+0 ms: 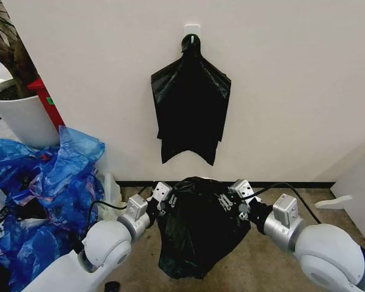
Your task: Place the garbage bag over the trash bin.
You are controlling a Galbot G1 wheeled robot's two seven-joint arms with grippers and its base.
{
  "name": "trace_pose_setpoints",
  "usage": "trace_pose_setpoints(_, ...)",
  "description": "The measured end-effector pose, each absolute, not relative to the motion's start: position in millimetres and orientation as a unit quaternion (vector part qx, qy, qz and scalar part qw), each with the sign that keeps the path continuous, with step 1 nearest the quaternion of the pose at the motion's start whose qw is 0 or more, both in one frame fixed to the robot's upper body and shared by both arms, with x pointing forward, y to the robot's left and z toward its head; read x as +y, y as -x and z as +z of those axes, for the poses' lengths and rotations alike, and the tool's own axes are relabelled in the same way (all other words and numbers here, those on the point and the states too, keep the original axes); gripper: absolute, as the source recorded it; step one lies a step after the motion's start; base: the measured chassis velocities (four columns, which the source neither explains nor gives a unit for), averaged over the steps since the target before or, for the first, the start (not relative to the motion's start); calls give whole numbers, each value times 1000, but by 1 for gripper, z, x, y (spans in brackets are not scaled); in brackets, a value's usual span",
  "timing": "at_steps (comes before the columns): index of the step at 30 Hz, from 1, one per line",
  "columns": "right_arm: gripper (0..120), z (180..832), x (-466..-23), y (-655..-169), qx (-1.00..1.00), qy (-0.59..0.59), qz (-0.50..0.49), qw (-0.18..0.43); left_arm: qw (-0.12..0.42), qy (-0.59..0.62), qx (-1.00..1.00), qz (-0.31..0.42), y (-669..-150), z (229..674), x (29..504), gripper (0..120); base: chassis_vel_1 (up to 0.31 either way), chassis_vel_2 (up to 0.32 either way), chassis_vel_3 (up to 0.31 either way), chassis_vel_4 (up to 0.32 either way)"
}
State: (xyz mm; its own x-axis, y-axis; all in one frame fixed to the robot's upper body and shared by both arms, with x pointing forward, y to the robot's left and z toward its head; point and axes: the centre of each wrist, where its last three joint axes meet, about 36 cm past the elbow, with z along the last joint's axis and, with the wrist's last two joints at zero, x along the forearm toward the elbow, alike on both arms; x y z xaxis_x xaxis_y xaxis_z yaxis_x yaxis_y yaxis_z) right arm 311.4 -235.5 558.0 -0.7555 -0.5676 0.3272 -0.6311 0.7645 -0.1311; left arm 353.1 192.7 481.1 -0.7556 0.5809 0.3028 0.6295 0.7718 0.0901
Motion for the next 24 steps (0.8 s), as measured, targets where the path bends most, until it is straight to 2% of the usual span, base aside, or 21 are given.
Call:
trace_pose_setpoints(12,0,568,-243,-318,-934,-307,125,130,97,360,-920,-123,-350,475,198,1,0,0,0,0)
trace_pose_setpoints(24,0,567,-275,-357,-931,-300,153,143,61,406,-901,-141,-347,472,201,1,0,0,0,0)
